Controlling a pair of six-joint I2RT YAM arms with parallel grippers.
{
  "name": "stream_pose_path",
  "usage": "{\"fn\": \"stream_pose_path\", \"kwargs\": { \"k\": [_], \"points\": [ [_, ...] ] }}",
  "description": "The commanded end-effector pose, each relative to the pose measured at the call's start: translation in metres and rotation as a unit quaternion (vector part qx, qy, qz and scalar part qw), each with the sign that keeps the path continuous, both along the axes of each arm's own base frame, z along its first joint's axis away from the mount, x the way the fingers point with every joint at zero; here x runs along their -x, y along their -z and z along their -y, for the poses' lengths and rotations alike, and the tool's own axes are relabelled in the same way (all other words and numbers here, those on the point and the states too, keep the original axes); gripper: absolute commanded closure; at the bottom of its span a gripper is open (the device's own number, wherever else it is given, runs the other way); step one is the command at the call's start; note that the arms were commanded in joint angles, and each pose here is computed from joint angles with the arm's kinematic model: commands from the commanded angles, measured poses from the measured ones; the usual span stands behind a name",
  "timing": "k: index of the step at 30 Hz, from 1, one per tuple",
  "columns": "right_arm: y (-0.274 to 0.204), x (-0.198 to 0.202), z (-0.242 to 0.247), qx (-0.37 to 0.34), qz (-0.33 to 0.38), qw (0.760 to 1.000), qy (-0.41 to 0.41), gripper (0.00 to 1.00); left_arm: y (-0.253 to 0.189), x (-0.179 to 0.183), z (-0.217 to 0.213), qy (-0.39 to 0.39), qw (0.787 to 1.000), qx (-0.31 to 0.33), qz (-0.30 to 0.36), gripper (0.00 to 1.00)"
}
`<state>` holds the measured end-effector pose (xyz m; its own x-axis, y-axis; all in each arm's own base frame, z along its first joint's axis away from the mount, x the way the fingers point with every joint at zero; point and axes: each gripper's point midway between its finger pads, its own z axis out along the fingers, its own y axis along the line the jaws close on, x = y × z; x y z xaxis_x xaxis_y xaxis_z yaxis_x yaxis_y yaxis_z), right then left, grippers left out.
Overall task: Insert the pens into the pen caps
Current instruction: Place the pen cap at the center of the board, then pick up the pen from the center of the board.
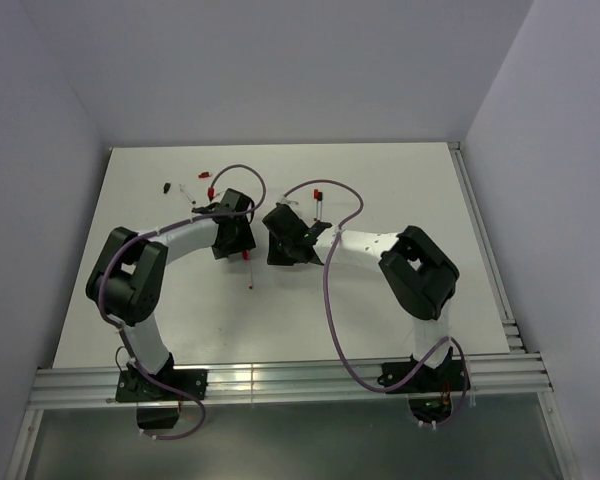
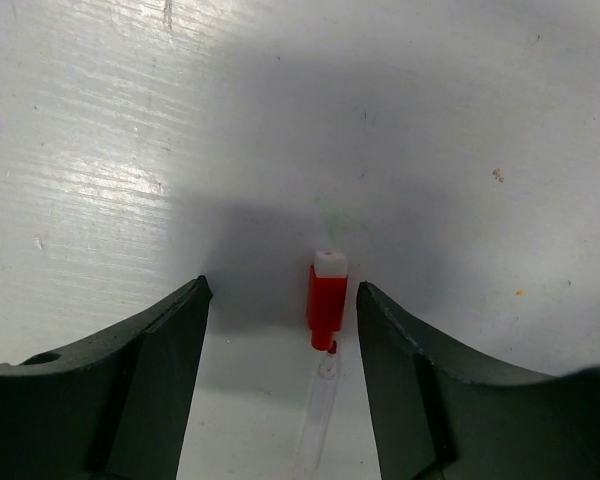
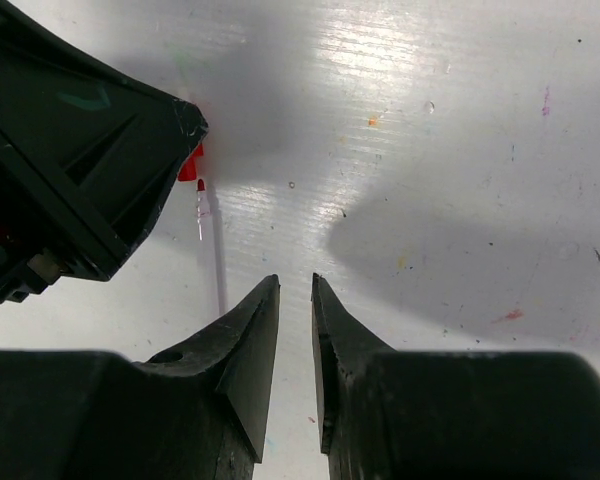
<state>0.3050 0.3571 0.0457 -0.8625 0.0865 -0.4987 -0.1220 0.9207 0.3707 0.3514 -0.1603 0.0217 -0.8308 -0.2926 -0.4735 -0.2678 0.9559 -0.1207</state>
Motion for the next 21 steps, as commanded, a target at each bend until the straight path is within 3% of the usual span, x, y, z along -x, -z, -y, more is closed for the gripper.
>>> {"fn": "stream_pose_path", "kwargs": {
  "k": [1, 12, 21],
  "points": [
    [-0.035, -0.009, -0.006, -0.03, 0.041, 0.999, -0.001, 0.73, -0.004, 0.007, 0.004, 0.008, 1.0, 0.019, -0.009, 0.35],
    [-0.04, -0.008, 0.001, -0.025, 0.049, 0.998, 0.007, 0.73, -0.045, 0.011, 0.01, 0.033, 0.998, 0.032, 0.034, 0.38],
    [-0.056, -0.001, 0.016, -0.041, 0.064, 0.997, 0.022, 0.73, -0.018, 0.052, 0.015, 0.046, 0.999, -0.007, -0.007, 0.45]
  ]
}}
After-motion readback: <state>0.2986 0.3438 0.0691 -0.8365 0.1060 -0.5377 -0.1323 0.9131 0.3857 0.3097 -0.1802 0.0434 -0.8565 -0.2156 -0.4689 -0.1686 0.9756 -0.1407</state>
